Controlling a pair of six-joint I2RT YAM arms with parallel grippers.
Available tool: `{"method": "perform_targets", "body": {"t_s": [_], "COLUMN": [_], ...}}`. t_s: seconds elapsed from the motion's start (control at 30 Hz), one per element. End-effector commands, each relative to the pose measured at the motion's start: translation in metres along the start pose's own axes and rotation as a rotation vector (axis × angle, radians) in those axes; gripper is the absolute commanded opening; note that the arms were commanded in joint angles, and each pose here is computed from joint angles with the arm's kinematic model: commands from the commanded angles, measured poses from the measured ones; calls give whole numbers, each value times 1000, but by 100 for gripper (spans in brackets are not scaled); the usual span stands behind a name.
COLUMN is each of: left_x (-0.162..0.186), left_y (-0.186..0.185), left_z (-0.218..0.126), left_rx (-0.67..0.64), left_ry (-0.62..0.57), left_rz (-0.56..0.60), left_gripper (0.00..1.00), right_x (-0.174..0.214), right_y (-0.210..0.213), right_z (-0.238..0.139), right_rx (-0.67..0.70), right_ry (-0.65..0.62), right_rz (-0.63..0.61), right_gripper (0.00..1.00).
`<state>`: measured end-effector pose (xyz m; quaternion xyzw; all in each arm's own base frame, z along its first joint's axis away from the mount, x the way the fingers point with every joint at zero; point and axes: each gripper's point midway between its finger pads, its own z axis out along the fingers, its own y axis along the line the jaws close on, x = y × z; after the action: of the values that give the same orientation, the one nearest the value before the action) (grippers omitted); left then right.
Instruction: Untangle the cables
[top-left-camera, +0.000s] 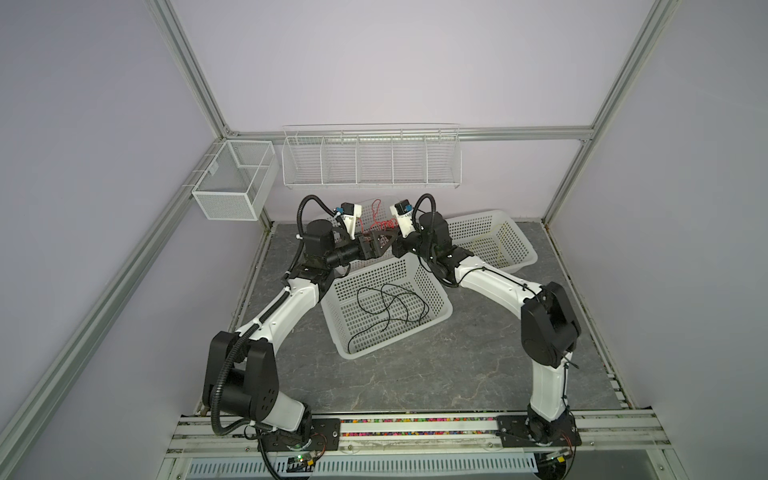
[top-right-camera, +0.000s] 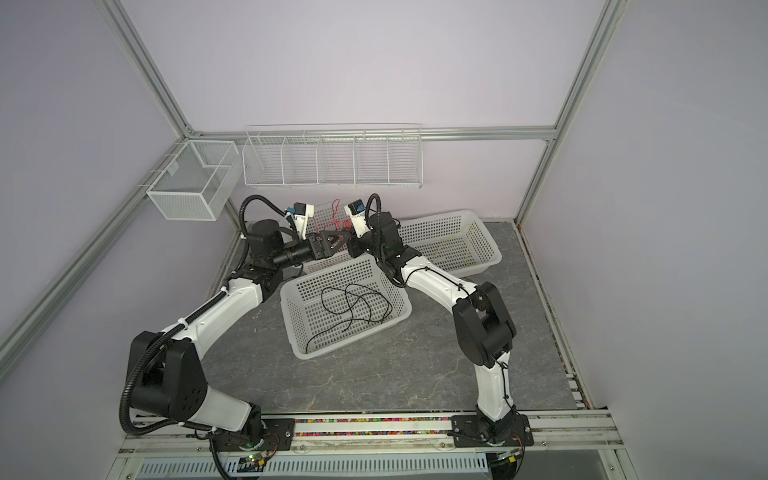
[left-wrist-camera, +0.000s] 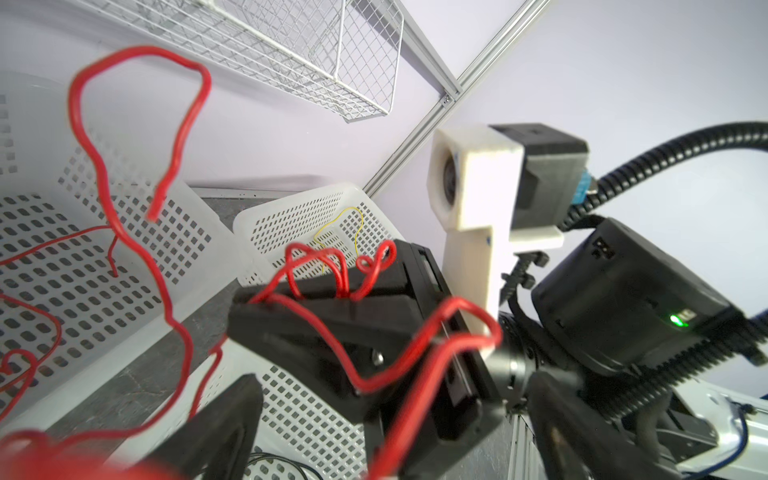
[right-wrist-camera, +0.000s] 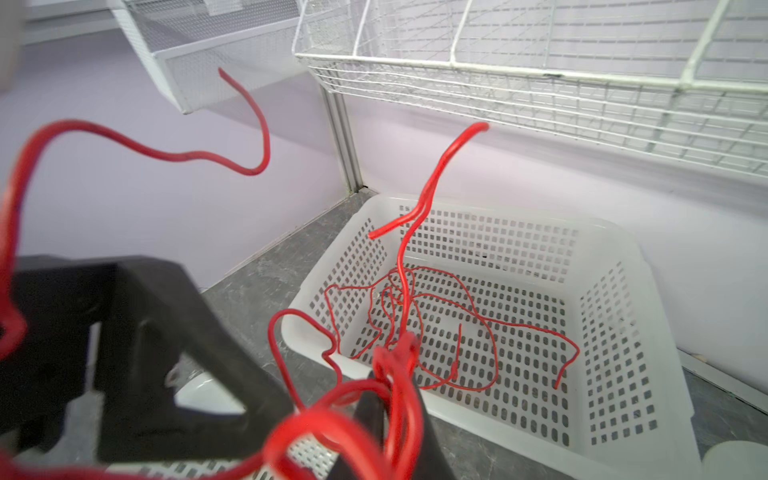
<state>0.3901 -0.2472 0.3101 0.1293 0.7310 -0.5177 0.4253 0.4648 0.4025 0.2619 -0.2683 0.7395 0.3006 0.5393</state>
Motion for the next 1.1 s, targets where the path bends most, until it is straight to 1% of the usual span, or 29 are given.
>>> {"method": "perform_targets", "body": {"t_s": [0.0,0.17,0.27,0.37,0.47,0.67,0.77,0.93,1.07], "left_x": [-25,-40,-42,-37,-30,-20,-17,-14,-12], "left_y": [-18,1,10,15,22,32,35,40,41], "left_z": [-20,-56,-72,-79,-81,-82,-81,-80,-79], "left_rx": [-56,-322,-421,-454,-476,-513,-520,-530,-533], "left_ry": [-101,-210,-248,-260,-246,-212,-202,-191,-184], "left_rz": [94,159,177,182,179,184,187,188,186], "left_gripper": [99,99,99,99,99,99,99,99,99], "right_x": [25,37,45,50,52,60,66,72,69], "right_y": [-29,-51,-64,-77,-92,-108,-111,-109,-103], "right_z": [14,29,38,47,55,69,73,75,71], "right_rx": [113,170,205,243,273,288,276,248,221], "right_ry": [67,91,101,104,96,103,114,136,143], "right_rz": [33,46,46,51,63,78,79,74,56], "right_gripper": [6,6,6,6,6,9,17,36,55]}}
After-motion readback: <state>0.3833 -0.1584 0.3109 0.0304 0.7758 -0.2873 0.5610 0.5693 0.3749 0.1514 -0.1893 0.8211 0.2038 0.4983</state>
